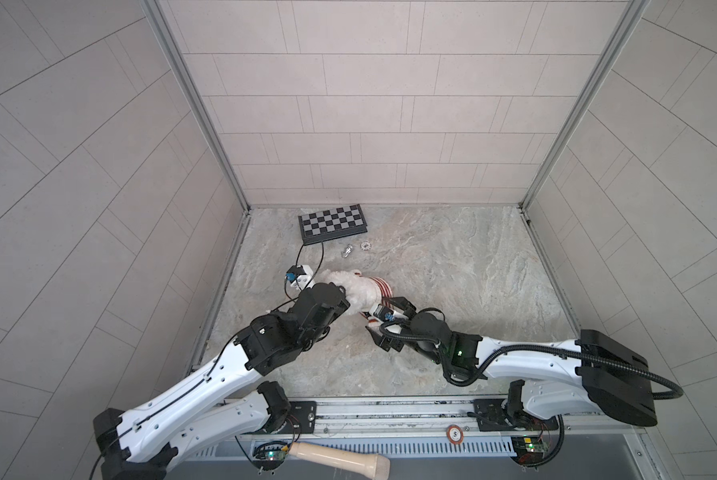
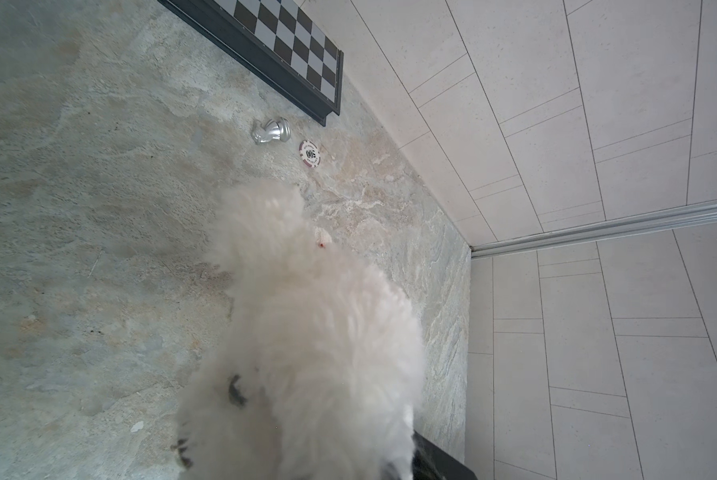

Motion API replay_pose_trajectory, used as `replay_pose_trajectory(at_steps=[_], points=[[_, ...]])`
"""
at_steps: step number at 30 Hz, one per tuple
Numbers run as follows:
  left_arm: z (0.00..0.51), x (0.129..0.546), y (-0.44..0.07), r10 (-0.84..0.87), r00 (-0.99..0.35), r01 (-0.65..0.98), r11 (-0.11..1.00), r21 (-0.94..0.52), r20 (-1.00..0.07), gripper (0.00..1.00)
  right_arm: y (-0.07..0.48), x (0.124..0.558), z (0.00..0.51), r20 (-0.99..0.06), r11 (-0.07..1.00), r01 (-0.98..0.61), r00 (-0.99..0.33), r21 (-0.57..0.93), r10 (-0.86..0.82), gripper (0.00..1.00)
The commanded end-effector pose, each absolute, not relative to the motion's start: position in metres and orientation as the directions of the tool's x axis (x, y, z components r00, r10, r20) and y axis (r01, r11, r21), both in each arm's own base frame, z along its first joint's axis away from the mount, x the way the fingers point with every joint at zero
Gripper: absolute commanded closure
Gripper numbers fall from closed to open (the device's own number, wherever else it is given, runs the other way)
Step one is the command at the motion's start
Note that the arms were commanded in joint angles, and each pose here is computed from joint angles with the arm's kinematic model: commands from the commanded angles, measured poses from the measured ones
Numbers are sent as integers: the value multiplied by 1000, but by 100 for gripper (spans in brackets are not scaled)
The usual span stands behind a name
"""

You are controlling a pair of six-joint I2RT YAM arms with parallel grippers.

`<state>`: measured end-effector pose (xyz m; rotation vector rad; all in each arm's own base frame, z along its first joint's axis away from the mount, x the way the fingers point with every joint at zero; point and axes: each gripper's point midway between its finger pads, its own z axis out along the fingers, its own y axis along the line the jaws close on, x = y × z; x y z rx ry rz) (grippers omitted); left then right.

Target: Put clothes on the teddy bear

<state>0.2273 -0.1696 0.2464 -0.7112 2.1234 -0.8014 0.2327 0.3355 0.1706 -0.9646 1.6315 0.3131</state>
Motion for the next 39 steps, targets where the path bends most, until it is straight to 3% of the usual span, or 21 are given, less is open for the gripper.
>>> replay_pose_trajectory(at_steps=[1,7,9,12,16,20,23,27,30,34,39], points=[[257,226,-173,-693,-578,-205,633,-746,-430,100,330,258,188,-924,730,-623,-32,-280,-381,11],[256,225,-176,-689,-589,-198,629,-752,-421,100,325,274,177,-912,773,-565,-84,-288,-401,11],[259,226,-180,-690,-594,-187,619,-763,-414,100,327,275,174,-915,771,-571,-82,-282,-396,15],[263,226,-182,-689,-594,-171,612,-772,-415,100,328,273,176,-922,760,-589,-66,-274,-383,33],[274,226,-189,-658,-606,-89,614,-785,-446,98,325,262,186,-928,727,-633,-37,-266,-372,71],[298,223,-194,-503,-620,91,717,-692,-602,43,319,250,199,-949,650,-748,-96,-131,-302,100],[319,215,-191,-349,-597,245,778,-578,-722,1,308,243,213,-954,559,-827,-210,57,-214,100],[359,182,-191,-90,-432,577,737,-352,-897,0,294,225,236,-939,401,-887,-311,231,-147,100],[374,153,-188,24,-311,727,650,-222,-950,0,295,201,259,-943,275,-926,-305,259,-137,100],[389,138,-194,6,-238,800,568,-193,-971,0,297,172,298,-956,112,-954,-286,277,-66,100],[405,132,-199,-38,-211,829,522,-199,-977,0,294,154,325,-961,13,-961,-276,276,3,100]])
